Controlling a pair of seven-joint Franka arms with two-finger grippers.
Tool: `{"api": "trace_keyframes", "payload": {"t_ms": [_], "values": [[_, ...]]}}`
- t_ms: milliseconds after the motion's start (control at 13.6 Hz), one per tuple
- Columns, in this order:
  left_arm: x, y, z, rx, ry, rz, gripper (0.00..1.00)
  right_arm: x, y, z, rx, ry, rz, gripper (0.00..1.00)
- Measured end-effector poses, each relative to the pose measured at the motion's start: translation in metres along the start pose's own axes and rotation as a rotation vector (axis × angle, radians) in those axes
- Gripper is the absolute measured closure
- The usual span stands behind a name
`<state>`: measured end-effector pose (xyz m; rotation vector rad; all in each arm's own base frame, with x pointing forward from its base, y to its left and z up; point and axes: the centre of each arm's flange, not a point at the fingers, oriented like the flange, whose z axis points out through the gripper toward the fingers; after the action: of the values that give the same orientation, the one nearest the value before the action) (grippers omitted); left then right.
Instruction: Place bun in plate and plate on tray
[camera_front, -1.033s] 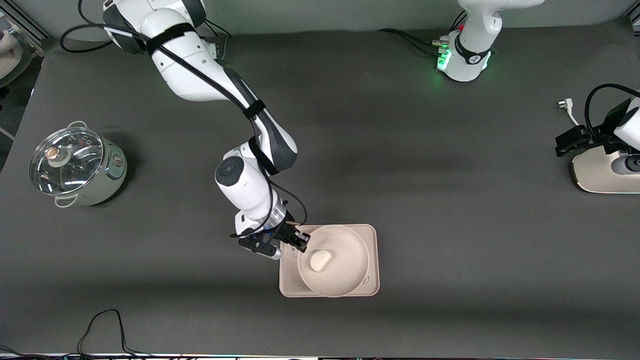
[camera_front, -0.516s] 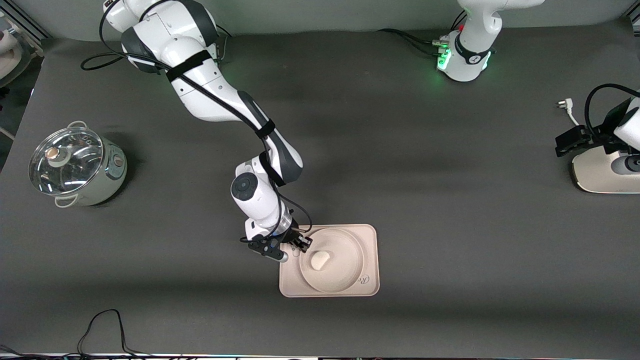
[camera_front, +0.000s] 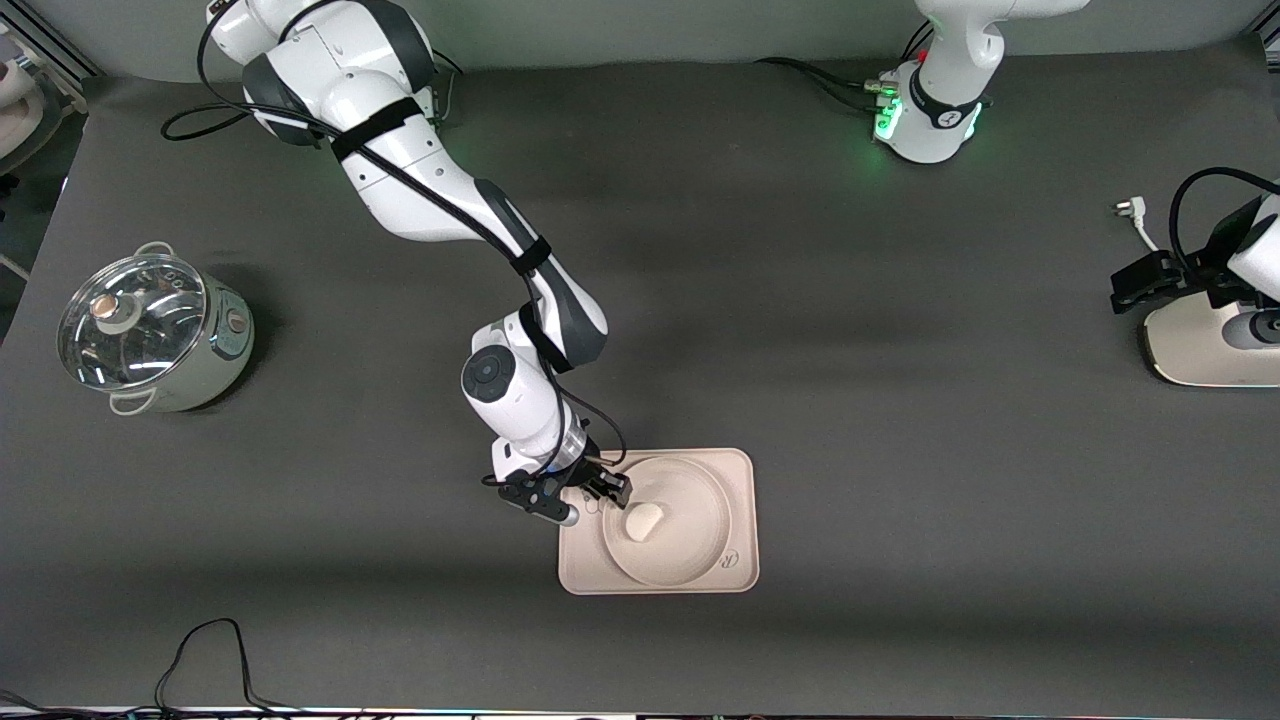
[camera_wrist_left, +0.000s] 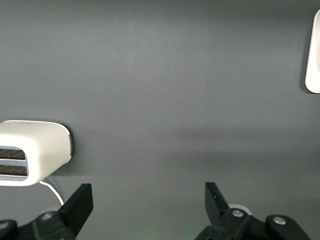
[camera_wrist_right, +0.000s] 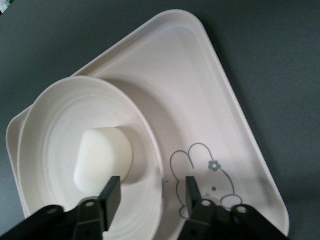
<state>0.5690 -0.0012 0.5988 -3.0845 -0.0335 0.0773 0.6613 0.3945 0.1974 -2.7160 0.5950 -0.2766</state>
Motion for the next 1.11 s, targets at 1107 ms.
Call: {"api": "trace_keyframes", "payload": {"t_ms": [1107], "values": [[0.0, 0.0, 0.0, -0.001, 0.001, 0.001, 0.0, 0.096, 0.119, -0.466, -0.244, -0.264, -0.357, 0.0]]}}
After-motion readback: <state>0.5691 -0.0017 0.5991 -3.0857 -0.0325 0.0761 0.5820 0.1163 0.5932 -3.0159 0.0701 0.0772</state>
